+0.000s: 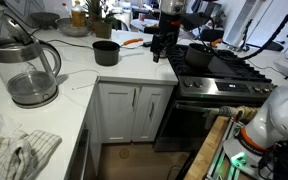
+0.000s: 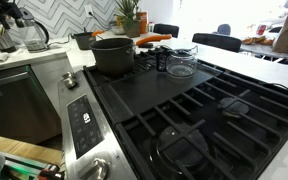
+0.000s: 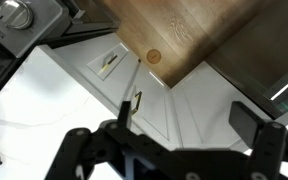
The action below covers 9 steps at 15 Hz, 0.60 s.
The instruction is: Move the black crate to the left
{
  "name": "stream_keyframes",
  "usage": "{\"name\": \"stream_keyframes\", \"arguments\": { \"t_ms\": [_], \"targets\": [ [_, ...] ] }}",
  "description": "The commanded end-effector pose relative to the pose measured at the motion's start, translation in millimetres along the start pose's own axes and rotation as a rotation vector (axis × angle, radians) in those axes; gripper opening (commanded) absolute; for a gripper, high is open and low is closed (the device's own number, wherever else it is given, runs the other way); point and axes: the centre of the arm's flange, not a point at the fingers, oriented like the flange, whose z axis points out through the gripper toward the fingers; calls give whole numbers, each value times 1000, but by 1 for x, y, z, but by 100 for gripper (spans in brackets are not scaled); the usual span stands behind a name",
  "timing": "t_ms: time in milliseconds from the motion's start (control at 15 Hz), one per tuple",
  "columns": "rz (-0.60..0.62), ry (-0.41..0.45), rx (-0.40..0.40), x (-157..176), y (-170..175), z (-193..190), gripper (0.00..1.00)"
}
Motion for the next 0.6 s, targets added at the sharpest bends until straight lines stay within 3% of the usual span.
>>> {"name": "stream_keyframes", "arguments": {
  "t_ms": [0,267,533],
  "targets": [
    [12,23,-18,4,11,0,100],
    [14,64,-25,18,62,-4,100],
    [-73,80,43,33,122,-5,100]
  ]
}}
